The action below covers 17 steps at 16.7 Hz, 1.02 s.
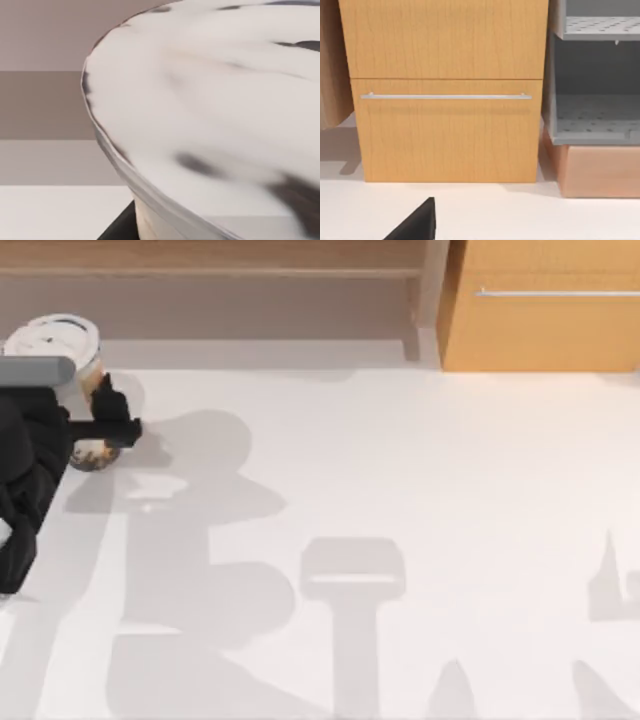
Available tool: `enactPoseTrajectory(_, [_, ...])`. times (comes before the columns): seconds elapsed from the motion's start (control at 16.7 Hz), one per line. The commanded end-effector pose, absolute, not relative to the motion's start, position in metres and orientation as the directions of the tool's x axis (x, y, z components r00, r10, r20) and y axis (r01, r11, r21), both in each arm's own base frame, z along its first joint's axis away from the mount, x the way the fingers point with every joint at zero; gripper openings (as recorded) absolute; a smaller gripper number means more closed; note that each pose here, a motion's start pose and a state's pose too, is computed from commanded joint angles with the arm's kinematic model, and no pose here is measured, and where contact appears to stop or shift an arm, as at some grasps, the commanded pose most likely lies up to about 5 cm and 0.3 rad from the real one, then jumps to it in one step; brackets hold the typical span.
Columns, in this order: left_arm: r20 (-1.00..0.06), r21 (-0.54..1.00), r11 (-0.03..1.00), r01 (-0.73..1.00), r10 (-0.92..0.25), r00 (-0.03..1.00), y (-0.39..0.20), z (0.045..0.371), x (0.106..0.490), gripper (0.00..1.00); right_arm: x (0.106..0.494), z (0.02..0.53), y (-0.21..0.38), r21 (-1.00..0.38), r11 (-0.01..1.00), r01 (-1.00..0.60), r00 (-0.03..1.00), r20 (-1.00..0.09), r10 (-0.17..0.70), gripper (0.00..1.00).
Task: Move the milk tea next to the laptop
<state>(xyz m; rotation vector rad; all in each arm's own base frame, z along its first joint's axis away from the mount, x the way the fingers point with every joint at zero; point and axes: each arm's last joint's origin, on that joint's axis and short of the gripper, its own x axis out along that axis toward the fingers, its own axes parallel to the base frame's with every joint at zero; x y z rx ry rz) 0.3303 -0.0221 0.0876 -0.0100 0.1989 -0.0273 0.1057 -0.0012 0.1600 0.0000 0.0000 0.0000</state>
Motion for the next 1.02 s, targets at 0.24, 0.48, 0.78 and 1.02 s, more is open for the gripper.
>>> enactPoseTrajectory(0.24, [-0.197, -0.013, 1.0, 0.026, -0.028, 0.98, -0.022, 0.088, 0.33, 0.0, 0.106, 0.16, -0.001, 0.0, 1.0, 0.0, 1.0, 0.0, 0.0, 1.0])
enactPoseTrajectory(0.48, [-0.197, -0.011, 1.0, 0.028, -0.03, 0.98, -0.023, 0.088, 0.33, 0.0, 0.106, 0.16, -0.001, 0.0, 1.0, 0.0, 1.0, 0.0, 0.0, 1.0])
enactPoseTrajectory(0.78, [-0.197, -0.011, 1.0, 0.028, -0.03, 0.98, -0.023, 0.097, 0.33, 0.0, 0.106, 0.16, -0.001, 0.0, 1.0, 0.0, 1.0, 0.0, 0.0, 1.0])
enactPoseTrajectory(1.02, [-0.201, -0.01, 1.0, 0.028, -0.03, 0.979, -0.023, 0.096, 0.33, 0.0, 0.106, 0.16, -0.001, 0.0, 1.0, 0.0, 1.0, 0.0, 0.0, 1.0])
